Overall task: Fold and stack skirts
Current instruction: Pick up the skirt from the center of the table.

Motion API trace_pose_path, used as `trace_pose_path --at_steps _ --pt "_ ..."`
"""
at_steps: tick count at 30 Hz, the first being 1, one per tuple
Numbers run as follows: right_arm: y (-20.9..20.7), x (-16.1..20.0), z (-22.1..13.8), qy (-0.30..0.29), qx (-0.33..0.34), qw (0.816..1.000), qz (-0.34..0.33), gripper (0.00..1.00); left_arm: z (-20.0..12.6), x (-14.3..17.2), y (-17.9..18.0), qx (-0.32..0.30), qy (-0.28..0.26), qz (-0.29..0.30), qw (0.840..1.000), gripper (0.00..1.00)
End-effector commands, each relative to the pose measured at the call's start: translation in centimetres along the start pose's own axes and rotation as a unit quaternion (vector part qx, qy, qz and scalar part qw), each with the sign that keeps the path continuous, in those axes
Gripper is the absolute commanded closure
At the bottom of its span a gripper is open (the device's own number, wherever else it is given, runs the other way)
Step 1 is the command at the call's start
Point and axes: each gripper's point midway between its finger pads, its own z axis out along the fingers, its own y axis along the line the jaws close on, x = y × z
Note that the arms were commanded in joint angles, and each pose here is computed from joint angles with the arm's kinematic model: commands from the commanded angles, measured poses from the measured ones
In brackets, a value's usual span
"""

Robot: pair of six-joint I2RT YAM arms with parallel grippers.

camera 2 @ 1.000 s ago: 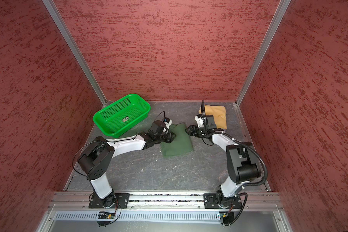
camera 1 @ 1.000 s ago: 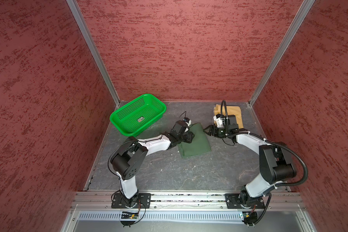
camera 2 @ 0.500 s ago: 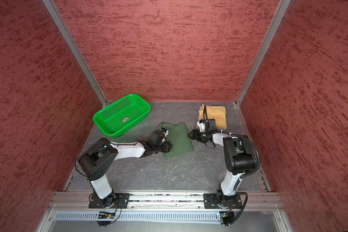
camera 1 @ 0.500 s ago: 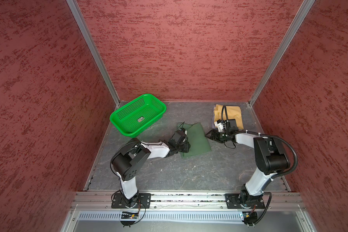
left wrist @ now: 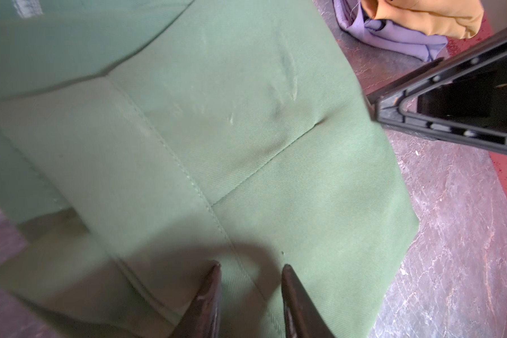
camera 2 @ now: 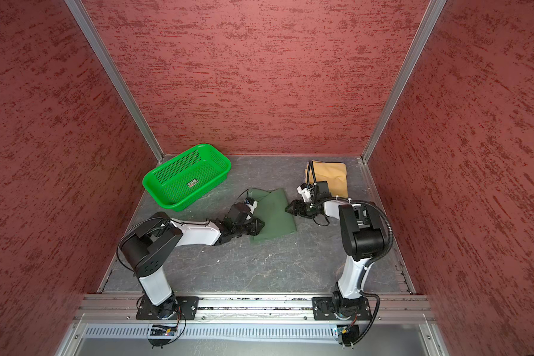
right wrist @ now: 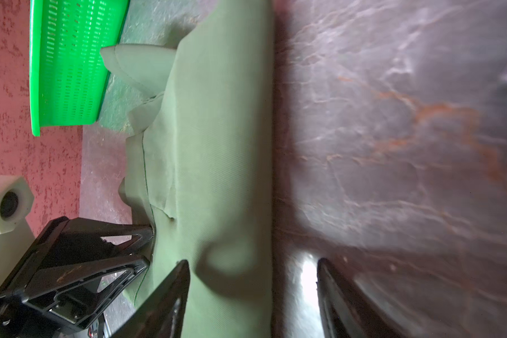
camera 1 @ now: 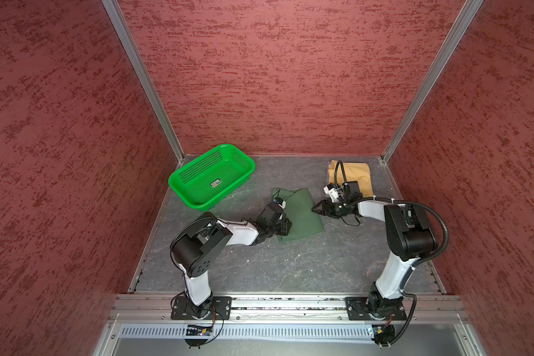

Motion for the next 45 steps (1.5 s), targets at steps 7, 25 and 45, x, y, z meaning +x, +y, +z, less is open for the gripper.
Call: trace_pose_path --at_steps 7,25,45 --pt "-0.5 4.1 3.4 0.089 0.010 0.996 -0.003 0.32 0.8 3.3 2.6 -0.023 0.045 -0.014 0.999 0.64" --pt "0.6 5.3 7.3 0.120 -0.008 0.993 -0.013 0.53 1.0 3.9 3.1 -0.018 0.052 -0.023 0.998 0.64" --pt "4.1 -3.4 2.4 0.031 0.096 0.991 -0.093 1.00 -3.4 -2.2 0.4 0.021 -0.034 0.011 0.999 0.63"
